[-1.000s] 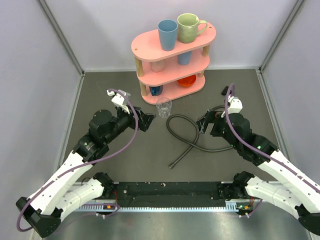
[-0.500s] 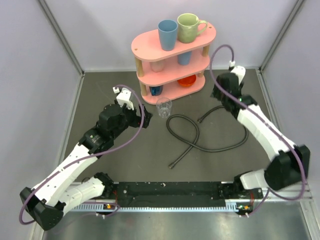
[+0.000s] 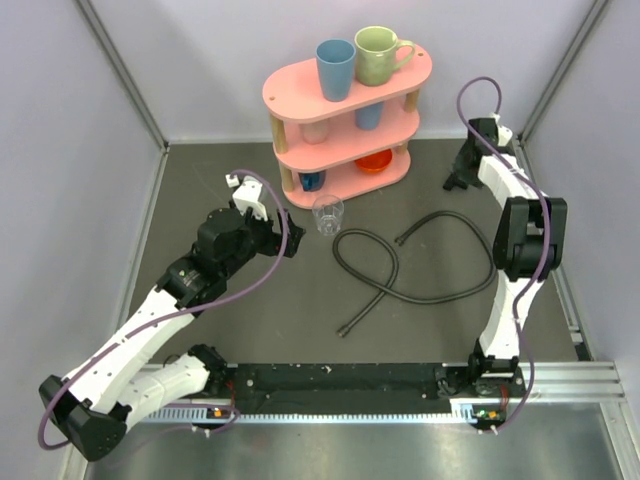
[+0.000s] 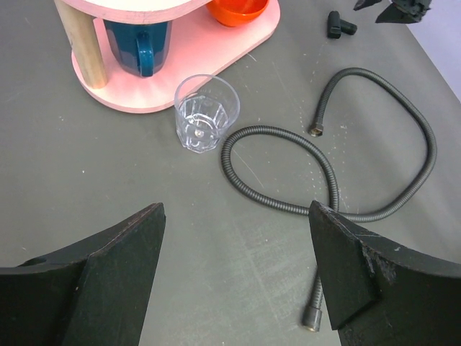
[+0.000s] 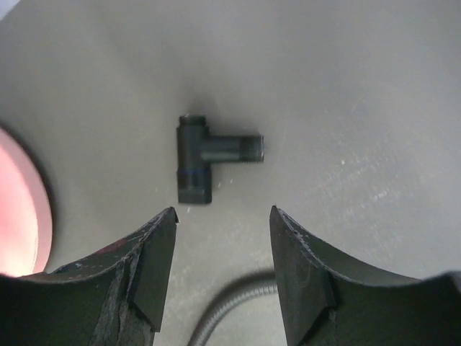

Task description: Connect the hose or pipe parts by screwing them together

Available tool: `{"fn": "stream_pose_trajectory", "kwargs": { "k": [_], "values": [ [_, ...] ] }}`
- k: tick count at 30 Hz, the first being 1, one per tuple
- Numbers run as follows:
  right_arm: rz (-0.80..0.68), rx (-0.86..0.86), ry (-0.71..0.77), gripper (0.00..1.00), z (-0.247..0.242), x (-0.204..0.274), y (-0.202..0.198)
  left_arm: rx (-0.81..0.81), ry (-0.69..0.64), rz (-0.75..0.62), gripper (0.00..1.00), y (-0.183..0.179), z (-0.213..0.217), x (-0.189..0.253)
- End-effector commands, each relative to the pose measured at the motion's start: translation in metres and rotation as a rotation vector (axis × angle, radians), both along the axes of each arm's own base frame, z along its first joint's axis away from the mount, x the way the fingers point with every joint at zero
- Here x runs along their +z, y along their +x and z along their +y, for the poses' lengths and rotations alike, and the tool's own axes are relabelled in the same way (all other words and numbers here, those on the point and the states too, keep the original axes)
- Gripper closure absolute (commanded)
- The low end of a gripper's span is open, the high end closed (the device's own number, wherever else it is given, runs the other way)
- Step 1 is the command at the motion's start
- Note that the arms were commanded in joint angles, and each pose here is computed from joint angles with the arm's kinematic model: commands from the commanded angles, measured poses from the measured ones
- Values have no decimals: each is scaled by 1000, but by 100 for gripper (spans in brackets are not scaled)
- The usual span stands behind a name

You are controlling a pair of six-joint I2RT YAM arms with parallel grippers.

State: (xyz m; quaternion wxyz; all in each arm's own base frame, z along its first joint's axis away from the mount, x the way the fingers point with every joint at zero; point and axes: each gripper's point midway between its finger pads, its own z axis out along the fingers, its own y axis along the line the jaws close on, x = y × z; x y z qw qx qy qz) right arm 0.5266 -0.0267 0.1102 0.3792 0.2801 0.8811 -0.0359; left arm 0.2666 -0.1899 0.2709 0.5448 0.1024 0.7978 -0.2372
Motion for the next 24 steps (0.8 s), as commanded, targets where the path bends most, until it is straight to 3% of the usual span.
{"fn": "stream_pose_trajectory", "kwargs": {
  "k": [1,10,24],
  "values": [
    [-37,-39,151,47,-3,3,25,-22,-64,-70,14,-3,-4,33],
    [-26,-22,245,50,13,-23,51,-23,-55,-54,15,0,-6,27],
    [39,12,213,52,19,-54,48,-10,-69,-53,15,1,-4,29]
  ]
}}
